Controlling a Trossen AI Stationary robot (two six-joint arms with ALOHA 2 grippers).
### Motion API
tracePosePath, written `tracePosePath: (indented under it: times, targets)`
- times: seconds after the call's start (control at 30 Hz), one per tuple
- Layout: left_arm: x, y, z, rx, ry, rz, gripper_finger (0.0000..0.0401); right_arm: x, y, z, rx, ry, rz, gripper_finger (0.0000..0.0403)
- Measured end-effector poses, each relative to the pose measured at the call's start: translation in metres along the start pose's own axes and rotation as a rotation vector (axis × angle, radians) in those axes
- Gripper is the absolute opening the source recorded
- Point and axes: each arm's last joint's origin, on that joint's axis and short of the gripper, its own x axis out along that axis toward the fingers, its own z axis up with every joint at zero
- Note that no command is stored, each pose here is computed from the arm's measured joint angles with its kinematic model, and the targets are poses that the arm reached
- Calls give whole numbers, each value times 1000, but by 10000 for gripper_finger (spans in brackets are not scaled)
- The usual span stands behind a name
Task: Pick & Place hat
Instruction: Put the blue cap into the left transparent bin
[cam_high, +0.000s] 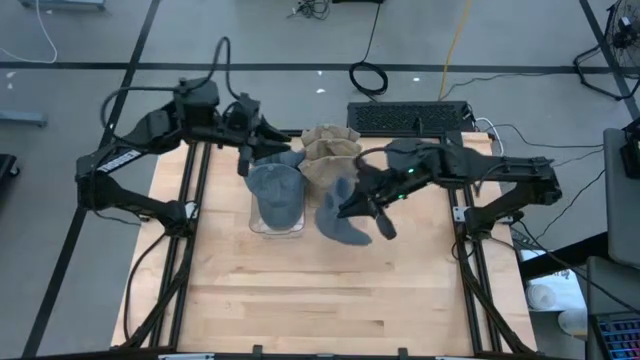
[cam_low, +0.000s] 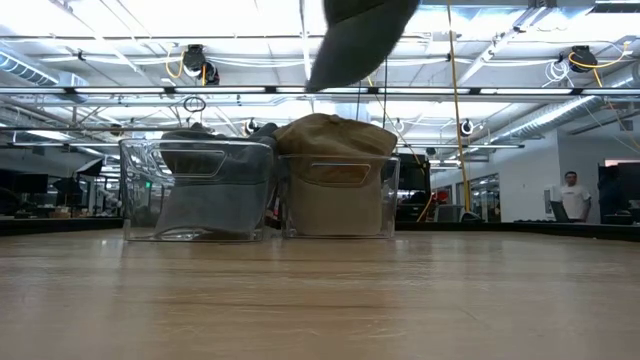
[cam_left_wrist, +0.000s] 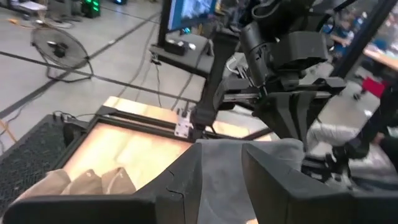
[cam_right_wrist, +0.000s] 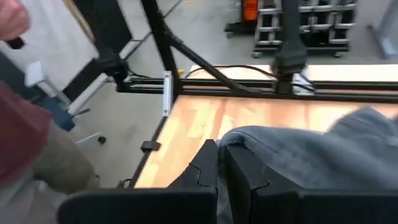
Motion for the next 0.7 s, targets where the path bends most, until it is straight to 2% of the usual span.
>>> tracePosePath:
  times: [0.13, 0.27, 0.53, 0.7]
  targets:
    - [10, 1, -3, 22, 30, -35, 120, 21, -5, -4, -25, 25, 21, 0]
    - [20, -1, -7, -13, 59, -68, 120, 29, -12, -3, -132, 51, 7, 0]
    - [24, -13, -8, -50, 64, -120, 120, 6, -26, 20, -393, 27, -55, 0]
    - [25, -18, -5, 65, 14, -114, 120, -4, -32, 28, -568, 4, -92, 0]
